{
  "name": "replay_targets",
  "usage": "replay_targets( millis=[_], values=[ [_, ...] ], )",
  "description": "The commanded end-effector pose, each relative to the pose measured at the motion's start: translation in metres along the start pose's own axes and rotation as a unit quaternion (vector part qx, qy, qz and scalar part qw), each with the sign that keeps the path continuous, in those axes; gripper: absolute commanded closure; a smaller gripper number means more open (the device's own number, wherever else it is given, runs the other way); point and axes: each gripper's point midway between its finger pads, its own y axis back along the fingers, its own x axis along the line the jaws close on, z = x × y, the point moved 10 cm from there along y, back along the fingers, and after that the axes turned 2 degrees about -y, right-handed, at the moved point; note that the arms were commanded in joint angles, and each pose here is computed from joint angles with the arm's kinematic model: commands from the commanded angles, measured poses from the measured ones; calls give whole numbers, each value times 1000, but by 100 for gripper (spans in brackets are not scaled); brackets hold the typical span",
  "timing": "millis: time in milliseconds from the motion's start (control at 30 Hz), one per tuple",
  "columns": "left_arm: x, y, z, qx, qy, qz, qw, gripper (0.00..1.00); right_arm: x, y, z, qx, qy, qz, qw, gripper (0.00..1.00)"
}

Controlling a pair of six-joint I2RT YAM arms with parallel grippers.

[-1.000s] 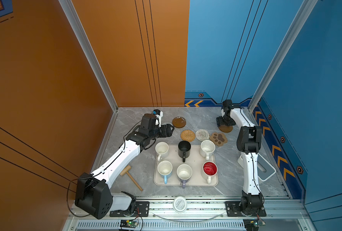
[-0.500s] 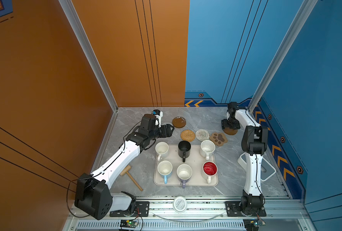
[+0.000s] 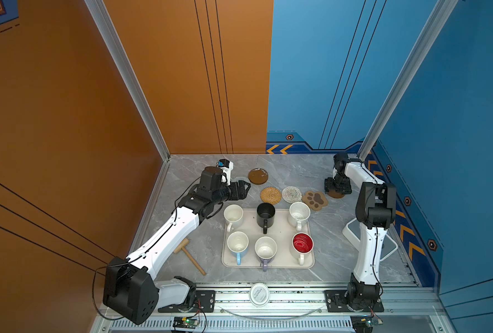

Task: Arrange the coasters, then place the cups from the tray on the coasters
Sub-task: 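Center the right gripper above the plain brown wooden coaster, then raise the right gripper while the left gripper reaches toward the glossy brown coaster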

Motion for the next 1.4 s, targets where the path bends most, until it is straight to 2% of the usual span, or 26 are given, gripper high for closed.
replay_targets(
  millis=[0,267,433,733,800,900,1367],
  values=[
    [-2,9,3,-15,-5,-16,1000,19,-3,-9,-20,46,-18,14,999,21],
    [-5,15,5,-26,-6,-17,1000,19,-1,45,6,-42,-30,43,998,22],
    [-3,13,5,-25,-3,-12,1000,19,5,52,28,-71,-29,62,995,25],
    [-2,5,9,-25,13,2,1000,19,14,31,66,-90,-30,94,991,46],
    [-2,2,10,-22,17,3,1000,19,14,23,73,-88,-32,103,990,53],
    [-6,0,10,-22,15,3,1000,19,15,12,78,-84,-34,105,990,57],
    [-15,2,12,-31,5,2,1000,20,9,-10,79,-69,-28,87,993,61]
  ],
)
